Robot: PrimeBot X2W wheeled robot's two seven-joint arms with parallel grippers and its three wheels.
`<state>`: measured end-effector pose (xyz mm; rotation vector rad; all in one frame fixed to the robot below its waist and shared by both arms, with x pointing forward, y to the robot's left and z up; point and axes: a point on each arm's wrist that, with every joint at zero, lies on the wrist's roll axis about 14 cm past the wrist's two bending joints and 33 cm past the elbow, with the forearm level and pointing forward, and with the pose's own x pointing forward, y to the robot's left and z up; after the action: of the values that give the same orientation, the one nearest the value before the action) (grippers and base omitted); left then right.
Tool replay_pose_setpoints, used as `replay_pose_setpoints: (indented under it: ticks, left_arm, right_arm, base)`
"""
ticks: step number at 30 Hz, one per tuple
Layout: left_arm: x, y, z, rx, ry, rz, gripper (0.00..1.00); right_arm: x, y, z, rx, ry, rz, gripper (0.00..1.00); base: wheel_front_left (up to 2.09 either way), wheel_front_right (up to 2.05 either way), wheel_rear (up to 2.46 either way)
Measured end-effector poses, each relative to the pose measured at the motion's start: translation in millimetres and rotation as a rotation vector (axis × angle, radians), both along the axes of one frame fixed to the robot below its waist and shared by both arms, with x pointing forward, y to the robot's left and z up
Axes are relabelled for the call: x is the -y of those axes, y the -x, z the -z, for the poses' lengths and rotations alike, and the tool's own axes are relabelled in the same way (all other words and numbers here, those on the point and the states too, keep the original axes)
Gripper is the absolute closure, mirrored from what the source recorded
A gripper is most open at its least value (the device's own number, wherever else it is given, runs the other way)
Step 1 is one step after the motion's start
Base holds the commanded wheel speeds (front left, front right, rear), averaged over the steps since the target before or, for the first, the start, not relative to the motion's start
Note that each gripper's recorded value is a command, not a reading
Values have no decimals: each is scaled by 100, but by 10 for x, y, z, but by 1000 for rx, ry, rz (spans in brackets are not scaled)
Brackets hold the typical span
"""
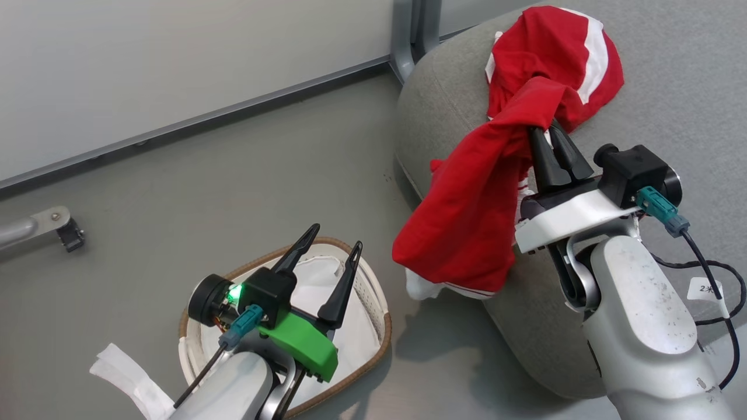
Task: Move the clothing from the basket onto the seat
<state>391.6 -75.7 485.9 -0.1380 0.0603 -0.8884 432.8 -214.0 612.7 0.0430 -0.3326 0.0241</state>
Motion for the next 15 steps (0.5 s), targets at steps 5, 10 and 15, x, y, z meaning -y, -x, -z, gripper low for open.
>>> replay_pose_setpoints:
  ticks: [5,10,15]
  left_arm:
    - [194,35,76,-16,6,62,0]
    - [327,35,159,-30,14,107,0]
    - [377,21,212,-45,29,122,0]
  right_arm:
    - [240,59,96,-28,11,69,100]
    - [390,34,230,-65,-1,106,100]
    - [486,-127,200,-62,-8,112,100]
  base:
    - [0,0,0]
    - [0,0,0]
    - [0,0,0]
